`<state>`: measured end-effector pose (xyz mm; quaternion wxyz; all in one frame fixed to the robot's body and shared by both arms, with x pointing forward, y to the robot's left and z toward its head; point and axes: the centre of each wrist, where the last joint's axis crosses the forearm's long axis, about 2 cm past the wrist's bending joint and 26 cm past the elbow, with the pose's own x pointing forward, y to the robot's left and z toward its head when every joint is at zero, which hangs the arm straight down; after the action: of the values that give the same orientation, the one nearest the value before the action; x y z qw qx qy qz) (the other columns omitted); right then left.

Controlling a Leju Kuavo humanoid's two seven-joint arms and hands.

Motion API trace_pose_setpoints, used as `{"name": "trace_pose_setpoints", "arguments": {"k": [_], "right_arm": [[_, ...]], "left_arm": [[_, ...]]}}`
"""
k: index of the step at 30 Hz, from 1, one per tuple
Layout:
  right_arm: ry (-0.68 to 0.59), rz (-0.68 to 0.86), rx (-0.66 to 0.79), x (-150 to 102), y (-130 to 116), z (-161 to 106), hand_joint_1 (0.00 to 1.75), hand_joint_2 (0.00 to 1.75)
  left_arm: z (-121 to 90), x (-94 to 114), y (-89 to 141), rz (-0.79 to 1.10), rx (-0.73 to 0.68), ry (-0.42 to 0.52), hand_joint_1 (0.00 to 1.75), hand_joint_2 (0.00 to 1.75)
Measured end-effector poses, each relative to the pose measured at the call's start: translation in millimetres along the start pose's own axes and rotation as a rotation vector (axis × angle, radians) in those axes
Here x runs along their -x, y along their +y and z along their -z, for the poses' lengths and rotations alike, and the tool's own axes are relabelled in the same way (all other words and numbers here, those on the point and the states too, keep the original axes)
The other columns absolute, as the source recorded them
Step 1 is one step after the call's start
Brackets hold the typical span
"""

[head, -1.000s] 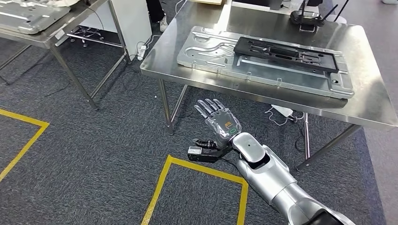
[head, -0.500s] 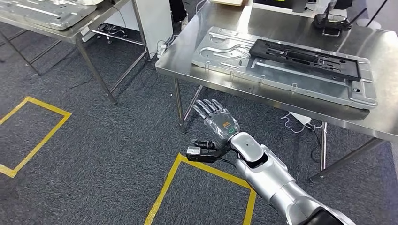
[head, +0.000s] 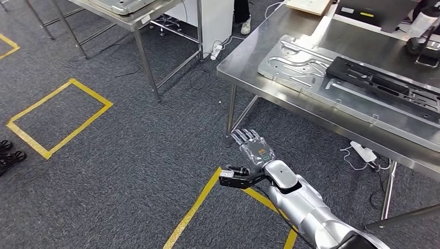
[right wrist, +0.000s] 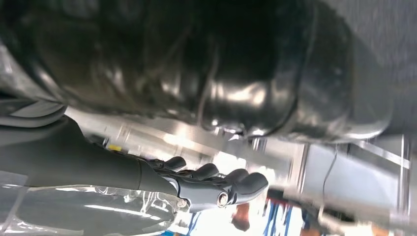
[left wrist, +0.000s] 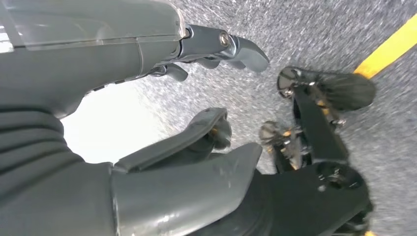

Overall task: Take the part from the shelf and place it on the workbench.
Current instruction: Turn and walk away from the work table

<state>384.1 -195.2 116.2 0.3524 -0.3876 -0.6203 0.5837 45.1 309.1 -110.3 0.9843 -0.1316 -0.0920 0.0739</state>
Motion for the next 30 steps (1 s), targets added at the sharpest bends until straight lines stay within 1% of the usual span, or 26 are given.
{"name": "trace_pose_setpoints", "arguments": {"k": [7,12,14,17,20,22,27,30], "right_arm": [[0.071,-0.018,-0.062,13.9,26.5,-20.8,0.00,0.00],[0.129,0.027,-0.122,18.7,49.9,-43.2,0.00,0.00],[0.186,0.059,-0.171,25.9,63.9,-59.3,0.00,0.00],[0.286,0.125,-0.263,39.5,88.1,-92.6,0.00,0.00],[0.375,0.191,-0.350,51.9,107.2,-124.8,0.00,0.00],[0.417,0.212,-0.389,57.5,116.0,-142.1,0.00,0.00],[0.543,0.285,-0.523,65.8,130.0,-170.8,0.00,0.00],[0.629,0.334,-0.641,64.3,147.7,-210.4,0.00,0.00]], "left_arm": [[-0.4,6.4,0.4,-0.019,-0.003,0.002,0.00,1.75],[-1.1,13.6,1.1,-0.034,-0.005,0.013,0.00,1.75],[-1.0,14.0,0.7,-0.037,-0.005,0.014,0.00,1.75],[-1.4,17.1,1.1,-0.035,-0.004,0.020,0.00,1.75],[-2.3,20.9,2.9,-0.031,-0.002,0.029,0.00,1.75],[-2.5,21.0,3.6,-0.030,-0.001,0.029,0.00,1.75],[-2.8,24.0,3.7,-0.026,0.005,0.036,0.00,1.75],[-2.4,21.1,3.0,-0.022,0.010,0.032,0.00,1.75]]}}
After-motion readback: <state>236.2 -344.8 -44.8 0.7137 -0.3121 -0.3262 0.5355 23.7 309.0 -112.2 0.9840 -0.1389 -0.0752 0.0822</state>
